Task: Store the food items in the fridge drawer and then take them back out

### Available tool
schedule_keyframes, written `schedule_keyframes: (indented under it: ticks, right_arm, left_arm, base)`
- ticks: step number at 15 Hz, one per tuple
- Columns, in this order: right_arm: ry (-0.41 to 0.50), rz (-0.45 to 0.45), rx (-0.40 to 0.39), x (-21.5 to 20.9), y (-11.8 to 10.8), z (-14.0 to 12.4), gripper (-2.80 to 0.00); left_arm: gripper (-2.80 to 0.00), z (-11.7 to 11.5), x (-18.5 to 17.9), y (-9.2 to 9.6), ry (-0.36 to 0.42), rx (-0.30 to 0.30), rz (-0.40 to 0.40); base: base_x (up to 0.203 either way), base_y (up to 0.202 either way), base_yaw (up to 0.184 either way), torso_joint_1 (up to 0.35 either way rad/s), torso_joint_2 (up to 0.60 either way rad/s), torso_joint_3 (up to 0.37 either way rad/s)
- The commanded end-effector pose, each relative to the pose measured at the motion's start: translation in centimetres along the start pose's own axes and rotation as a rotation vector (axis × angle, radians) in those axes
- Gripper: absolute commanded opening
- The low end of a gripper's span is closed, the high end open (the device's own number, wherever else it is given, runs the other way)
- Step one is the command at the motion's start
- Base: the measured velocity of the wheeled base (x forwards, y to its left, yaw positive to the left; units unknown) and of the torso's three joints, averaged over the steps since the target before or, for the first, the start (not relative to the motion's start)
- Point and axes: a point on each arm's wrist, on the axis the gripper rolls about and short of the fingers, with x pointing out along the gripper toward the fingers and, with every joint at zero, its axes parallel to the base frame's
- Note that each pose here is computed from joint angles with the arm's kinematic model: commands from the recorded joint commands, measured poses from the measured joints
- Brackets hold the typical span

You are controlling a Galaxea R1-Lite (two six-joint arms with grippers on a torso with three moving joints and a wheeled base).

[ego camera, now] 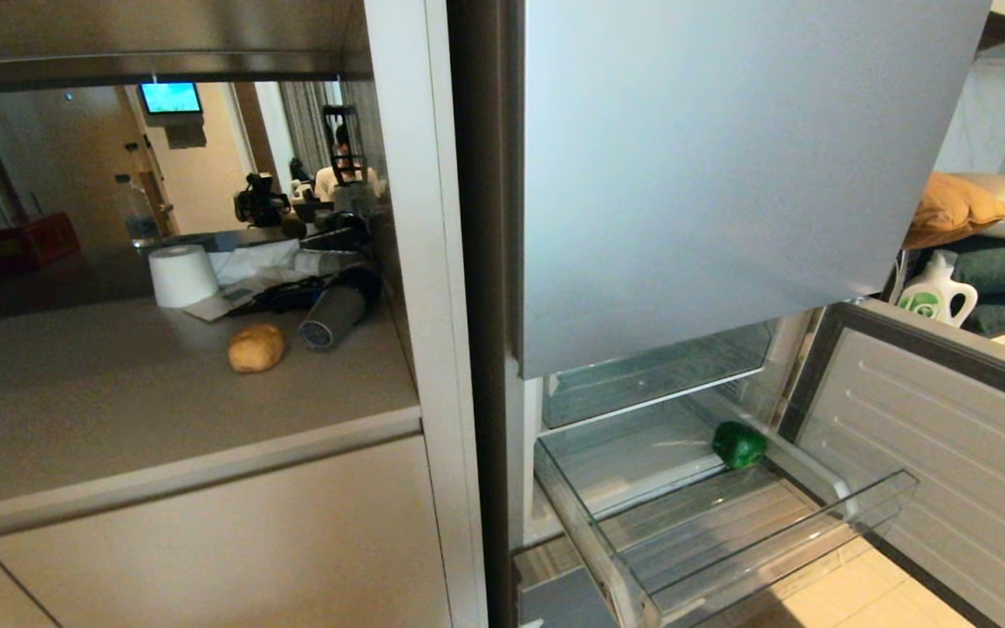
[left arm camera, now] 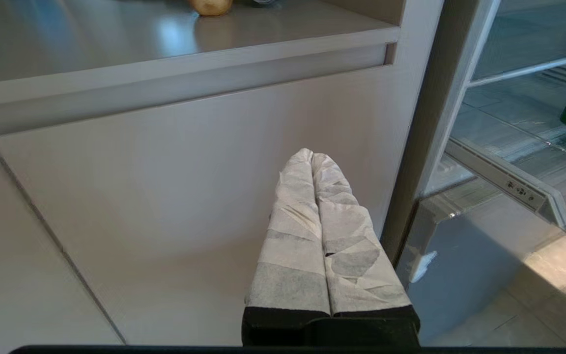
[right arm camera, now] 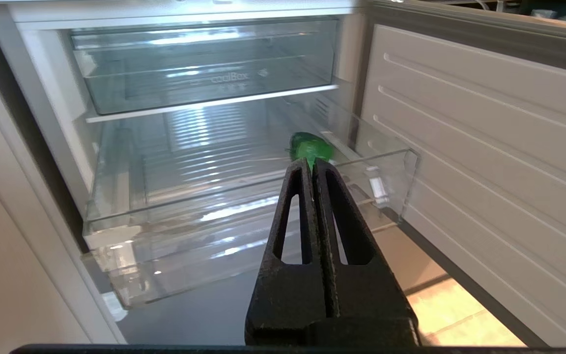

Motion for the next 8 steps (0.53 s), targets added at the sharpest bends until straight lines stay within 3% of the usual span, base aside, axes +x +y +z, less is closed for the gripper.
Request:
schedule_keyframes:
  ticks: [1, 8]
  right_arm:
    - [0.031, 0.000, -0.001, 0.18, -0.01, -0.86, -2.80]
    - [0.030, 0.000, -0.001, 0.18, -0.01, -0.85, -2.80]
  left_arm:
    - [-2.80, 0.01, 0.01, 0.00, 0.001, 0.000, 0.000]
    - [-2.80, 0.01, 0.01, 0.00, 0.001, 0.000, 0.000]
  base:
    - [0.000, 0.000, 0.000, 0.000, 0.00, 0.000]
    - [0.000, 0.000, 0.000, 0.000, 0.00, 0.000]
